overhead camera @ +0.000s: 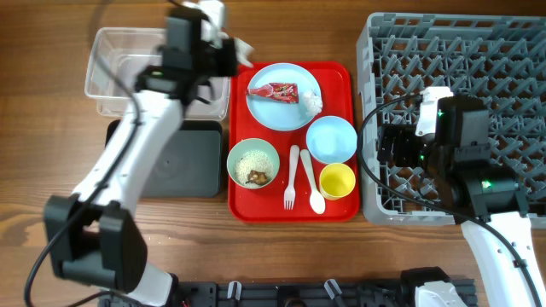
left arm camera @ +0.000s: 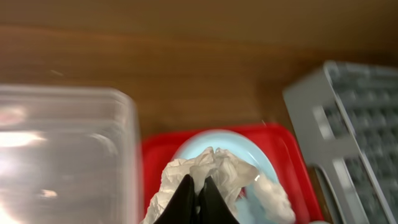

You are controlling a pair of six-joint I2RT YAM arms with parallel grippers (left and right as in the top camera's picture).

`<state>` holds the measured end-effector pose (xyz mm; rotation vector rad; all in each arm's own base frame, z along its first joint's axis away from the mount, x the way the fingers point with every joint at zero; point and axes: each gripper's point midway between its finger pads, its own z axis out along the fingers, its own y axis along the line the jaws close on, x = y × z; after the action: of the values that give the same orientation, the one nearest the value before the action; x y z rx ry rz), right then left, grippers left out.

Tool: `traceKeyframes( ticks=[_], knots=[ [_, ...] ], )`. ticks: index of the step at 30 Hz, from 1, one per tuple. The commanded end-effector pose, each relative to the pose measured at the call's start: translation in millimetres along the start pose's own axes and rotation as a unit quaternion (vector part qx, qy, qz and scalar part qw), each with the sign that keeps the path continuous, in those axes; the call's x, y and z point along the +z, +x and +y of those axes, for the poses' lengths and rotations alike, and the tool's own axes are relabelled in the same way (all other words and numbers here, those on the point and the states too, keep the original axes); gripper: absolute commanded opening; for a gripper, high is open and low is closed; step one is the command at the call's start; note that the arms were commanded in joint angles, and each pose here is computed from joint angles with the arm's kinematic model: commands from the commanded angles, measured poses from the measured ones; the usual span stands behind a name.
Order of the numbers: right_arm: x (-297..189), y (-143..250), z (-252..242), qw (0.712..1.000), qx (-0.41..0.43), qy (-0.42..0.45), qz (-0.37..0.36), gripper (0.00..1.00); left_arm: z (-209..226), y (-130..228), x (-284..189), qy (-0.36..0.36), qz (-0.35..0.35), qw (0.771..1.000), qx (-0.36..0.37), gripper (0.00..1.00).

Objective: Sort waste into correct bins and load items into the dishwasher rack
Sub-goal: 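Carry the tissue with the left gripper into the clear bin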

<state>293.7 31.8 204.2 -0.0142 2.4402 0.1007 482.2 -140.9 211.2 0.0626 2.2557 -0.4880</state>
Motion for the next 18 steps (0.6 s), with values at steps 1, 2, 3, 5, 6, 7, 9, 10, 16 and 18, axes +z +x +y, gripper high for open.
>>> traceKeyframes(
  ticks=[1, 2, 3, 5, 6, 7, 9, 10, 16, 18],
  knots=[
    [-5.5, -9.8, 3.8, 1.0, 0.005, -0.009, -0.014, 1.0, 46.7, -7.7, -3.4, -0.036, -0.006, 0.999, -0.028, 0.12],
    [-5.5, -9.8, 3.8, 1.0, 0.005, -0.009, -0.014, 1.0, 55.1, -6.9, -2.2, -0.042, -0.005, 0.998, -0.035, 0.13],
    [-5.5, -9.8, 3.8, 1.0, 0.005, -0.009, -0.014, 1.0, 62.1, -4.6, 0.2, -0.047, -0.001, 0.998, -0.04, 0.17],
    [-5.5, -9.8, 3.8, 1.0, 0.005, -0.009, -0.014, 1.0, 71.4, -0.3, 4.0, -0.054, 0.006, 0.997, -0.046, 0.24],
    [-5.5, -9.7, 3.8, 1.0, 0.005, -0.009, -0.014, 1.0, 74.1, 1.4, 5.1, -0.056, 0.009, 0.997, -0.049, 0.29],
    [-5.5, -9.6, 3.8, 1.0, 0.005, -0.009, -0.014, 1.0, 75.2, 2.6, 5.8, -0.057, 0.011, 0.997, -0.049, 0.43],
    [-5.5, -9.4, 3.8, 1.0, 0.004, -0.008, -0.014, 1.0, 71.7, 2.2, 5.3, -0.053, 0.011, 0.997, -0.048, 0.66],
    [-5.5, -9.4, 3.8, 1.0, 0.005, -0.008, -0.014, 1.0, 68.7, 1.6, 4.6, -0.049, 0.01, 0.998, -0.046, 0.69],
    [-5.5, -9.7, 3.8, 1.0, 0.004, -0.009, -0.014, 0.99, 6.2, 5.8, -0.5, 0.079, 0.03, 0.996, -0.04, 1.0],
    [-5.5, -9.8, 3.8, 1.0, 0.005, -0.009, -0.014, 1.0, -7.8, 8.6, 2.1, 0.095, 0.038, 0.992, -0.074, 1.0]
  ],
)
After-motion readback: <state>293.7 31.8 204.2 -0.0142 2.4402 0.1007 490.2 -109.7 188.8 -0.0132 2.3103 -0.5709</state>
